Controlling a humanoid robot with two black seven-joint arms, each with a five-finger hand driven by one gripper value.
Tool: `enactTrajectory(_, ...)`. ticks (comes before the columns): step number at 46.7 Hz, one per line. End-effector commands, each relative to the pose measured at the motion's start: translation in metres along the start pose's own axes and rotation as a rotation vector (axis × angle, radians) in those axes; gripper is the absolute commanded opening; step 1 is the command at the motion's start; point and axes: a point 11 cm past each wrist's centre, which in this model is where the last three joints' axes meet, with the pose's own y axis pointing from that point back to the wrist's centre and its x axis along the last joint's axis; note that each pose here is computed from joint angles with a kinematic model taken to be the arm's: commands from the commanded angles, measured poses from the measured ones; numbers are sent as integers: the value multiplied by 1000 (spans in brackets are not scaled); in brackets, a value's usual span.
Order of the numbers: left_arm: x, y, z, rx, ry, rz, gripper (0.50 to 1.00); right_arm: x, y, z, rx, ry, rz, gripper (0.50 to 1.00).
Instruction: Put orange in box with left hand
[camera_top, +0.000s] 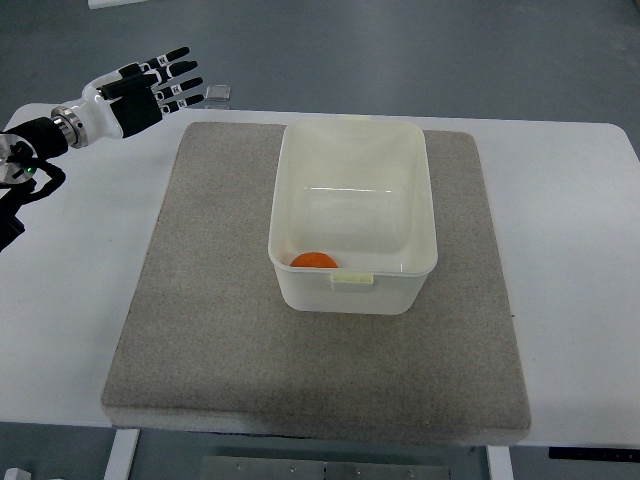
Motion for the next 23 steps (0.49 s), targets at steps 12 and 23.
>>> enactTrajectory(12, 2, 1, -1, -9, 16, 2, 999, 0, 0, 0, 2, 0, 5, 932)
enactTrajectory(23, 2, 1, 0, -16, 25, 0, 996, 0, 0, 1, 0, 14, 8, 932)
